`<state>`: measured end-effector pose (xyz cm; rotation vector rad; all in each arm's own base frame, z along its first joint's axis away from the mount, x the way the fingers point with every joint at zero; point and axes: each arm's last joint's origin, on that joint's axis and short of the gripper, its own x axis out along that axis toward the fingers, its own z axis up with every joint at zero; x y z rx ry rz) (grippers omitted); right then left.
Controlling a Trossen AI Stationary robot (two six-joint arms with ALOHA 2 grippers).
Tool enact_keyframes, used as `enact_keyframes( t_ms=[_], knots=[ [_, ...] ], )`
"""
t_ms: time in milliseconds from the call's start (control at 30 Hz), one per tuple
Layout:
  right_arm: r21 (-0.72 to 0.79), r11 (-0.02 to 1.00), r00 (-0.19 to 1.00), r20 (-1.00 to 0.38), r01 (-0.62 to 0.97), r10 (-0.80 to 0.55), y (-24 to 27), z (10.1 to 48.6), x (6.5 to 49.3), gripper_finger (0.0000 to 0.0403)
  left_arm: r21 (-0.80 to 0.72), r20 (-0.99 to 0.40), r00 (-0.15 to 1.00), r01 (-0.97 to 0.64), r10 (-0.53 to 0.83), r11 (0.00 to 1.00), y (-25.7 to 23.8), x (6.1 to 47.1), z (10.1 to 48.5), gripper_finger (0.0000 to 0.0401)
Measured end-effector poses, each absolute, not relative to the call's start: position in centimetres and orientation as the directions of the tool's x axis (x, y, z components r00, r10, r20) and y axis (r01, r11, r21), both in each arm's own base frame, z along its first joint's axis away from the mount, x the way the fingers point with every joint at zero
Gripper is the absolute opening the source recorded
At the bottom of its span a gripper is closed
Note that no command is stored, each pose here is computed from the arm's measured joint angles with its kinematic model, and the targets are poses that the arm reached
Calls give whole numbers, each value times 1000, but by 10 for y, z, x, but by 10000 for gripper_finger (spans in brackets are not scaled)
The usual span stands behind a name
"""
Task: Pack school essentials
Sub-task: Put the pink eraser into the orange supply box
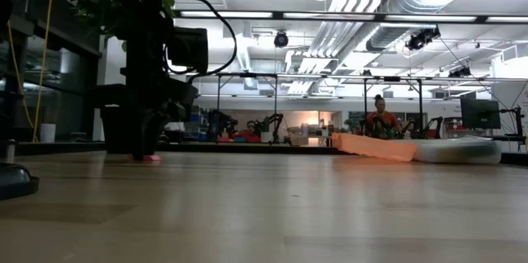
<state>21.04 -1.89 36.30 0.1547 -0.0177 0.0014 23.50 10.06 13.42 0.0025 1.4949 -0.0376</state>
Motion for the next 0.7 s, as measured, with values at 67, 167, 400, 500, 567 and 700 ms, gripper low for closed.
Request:
enact_keyframes(
  t_ms=[67,167,400,500,567,700],
  knots=[
    [154,988,1000,18,-3,0,-19,363,210,195,-22,-997,75,14,-23,1000,101,235,134,102],
    [154,988,1000,18,-3,0,-19,363,210,195,-22,-997,73,10,-22,1000,101,235,134,89],
    [155,988,1000,7,-1,0,-19,362,210,195,-23,-997,73,-12,-22,1000,101,235,134,78],
    [157,988,1000,-16,3,0,-19,360,210,195,-23,-997,73,-14,-22,1000,101,235,134,77],
    [160,987,1000,-28,5,0,-19,358,210,195,-21,-997,76,-16,-20,1000,101,235,135,77],
    [159,987,1000,-28,5,0,-19,358,211,195,-20,-997,80,-19,-18,1000,99,231,140,77]
  ],
)
